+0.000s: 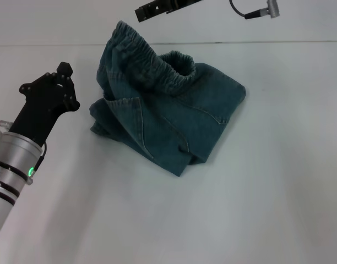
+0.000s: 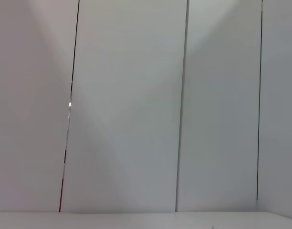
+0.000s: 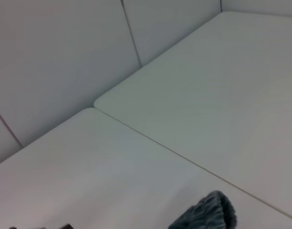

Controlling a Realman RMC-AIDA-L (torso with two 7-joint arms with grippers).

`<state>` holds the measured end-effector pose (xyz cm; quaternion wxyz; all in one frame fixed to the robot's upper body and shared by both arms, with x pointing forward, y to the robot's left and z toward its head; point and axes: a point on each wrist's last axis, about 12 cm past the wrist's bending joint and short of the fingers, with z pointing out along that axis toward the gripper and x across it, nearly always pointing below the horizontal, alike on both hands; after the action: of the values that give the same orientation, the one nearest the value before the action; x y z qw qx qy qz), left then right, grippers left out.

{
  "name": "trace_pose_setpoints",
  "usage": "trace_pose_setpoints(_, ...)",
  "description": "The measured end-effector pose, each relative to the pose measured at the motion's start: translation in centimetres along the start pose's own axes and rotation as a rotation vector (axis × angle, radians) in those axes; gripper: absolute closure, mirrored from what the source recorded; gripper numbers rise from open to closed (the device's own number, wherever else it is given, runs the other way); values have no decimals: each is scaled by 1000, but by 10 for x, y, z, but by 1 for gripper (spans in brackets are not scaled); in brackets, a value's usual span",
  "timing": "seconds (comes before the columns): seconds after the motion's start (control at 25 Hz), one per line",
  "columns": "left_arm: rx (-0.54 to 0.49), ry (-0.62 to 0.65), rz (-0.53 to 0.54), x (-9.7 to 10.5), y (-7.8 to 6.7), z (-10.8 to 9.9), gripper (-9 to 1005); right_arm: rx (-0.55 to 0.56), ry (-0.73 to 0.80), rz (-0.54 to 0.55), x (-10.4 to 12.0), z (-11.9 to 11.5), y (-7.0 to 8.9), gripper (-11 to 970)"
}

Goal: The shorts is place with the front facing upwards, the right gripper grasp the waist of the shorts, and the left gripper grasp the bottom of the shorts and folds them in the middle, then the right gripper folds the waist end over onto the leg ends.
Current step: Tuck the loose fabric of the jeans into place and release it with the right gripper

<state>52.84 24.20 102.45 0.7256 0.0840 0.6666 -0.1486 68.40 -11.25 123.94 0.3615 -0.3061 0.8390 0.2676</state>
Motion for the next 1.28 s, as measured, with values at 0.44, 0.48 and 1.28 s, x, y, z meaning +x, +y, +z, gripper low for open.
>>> trace_pose_setpoints(0.44,30,6,25,0,0,0,995,-82,-12,169,77,-58,-26,42)
trace_pose_setpoints(0.48,30,5,26,0,0,0,995,-88,-12,176,85,-61,-29,46)
trace_pose_setpoints(1.28,119,-41,21,-8,-4,-1,590,-95,-205,67,198,-49,-55,431)
